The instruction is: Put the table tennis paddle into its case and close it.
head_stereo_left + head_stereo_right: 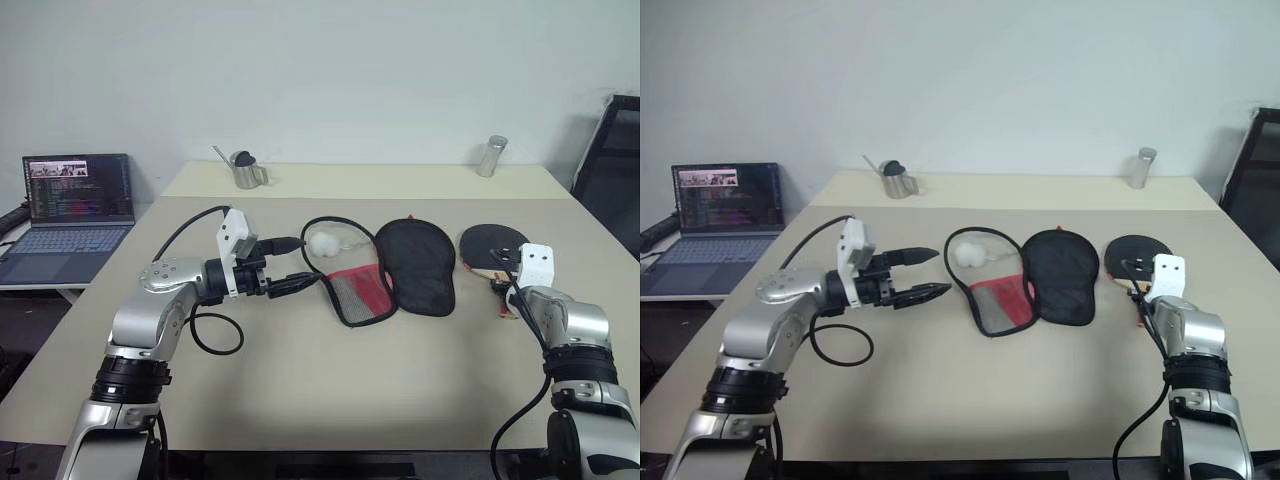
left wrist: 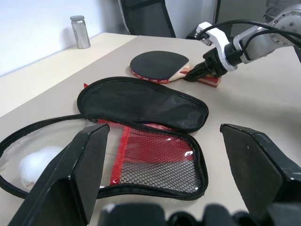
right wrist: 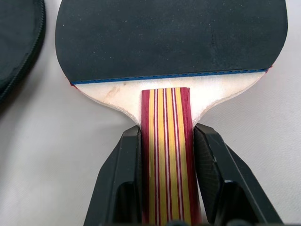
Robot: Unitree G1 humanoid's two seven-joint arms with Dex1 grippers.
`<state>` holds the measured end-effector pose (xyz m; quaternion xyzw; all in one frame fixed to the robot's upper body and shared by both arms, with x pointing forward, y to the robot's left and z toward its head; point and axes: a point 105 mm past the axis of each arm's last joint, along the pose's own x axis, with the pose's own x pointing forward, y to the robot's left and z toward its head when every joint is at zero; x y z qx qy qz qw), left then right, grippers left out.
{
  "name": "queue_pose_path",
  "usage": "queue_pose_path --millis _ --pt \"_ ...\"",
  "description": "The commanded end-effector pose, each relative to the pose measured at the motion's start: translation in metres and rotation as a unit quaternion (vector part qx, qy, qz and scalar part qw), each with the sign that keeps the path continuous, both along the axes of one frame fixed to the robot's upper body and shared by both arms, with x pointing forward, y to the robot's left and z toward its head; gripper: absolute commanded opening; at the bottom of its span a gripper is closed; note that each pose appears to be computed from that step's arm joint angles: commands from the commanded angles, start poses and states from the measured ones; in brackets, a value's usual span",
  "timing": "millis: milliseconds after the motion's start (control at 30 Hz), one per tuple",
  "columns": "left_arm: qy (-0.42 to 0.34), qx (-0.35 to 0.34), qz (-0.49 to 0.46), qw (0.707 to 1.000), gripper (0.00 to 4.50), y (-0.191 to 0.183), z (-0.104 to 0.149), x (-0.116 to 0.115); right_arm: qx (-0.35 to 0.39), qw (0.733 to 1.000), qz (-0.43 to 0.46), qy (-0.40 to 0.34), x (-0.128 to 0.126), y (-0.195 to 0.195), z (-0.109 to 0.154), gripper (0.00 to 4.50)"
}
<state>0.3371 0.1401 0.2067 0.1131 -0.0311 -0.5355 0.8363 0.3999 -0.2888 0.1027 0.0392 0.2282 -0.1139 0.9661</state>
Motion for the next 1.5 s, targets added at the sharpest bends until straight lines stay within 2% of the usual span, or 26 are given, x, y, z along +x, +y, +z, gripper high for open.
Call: queue_pose_path --millis 33,167,300,600,800,1067,1500 --pt "-0.023 0.005 0.002 1.0 4.13 0.004 0.009 -0.002 -0.013 0.998 -0.038 -0.056 0.001 -0.023 0.035 1.17" --pt "-0.023 0.008 0.005 1.0 4.13 0.007 0.009 -0.002 -0.014 0.995 -0.028 -0.092 0.001 -0.019 0.066 1.15" --pt "-0.022 0.01 0.005 1.0 4.13 0.007 0.008 -0.002 0.006 0.993 0.014 -0.116 -0.003 0.012 0.09 1.15" --pt "-0.021 0.013 0.001 1.0 4.13 0.005 0.008 -0.001 0.081 0.985 0.101 -0.113 -0.01 0.1 0.099 1.14" --pt "-0.022 0.013 -0.001 1.0 4.13 0.004 0.009 -0.001 0.109 0.98 0.136 -0.099 -0.005 0.142 0.091 1.14" --pt "-0.023 0.014 0.006 1.0 4.13 0.006 0.008 -0.002 0.105 0.978 0.162 -0.082 0.004 0.166 0.071 1.14" --pt "-0.023 0.018 0.01 1.0 4.13 0.009 0.006 -0.004 0.07 0.982 0.165 -0.056 0.02 0.164 0.043 1.14"
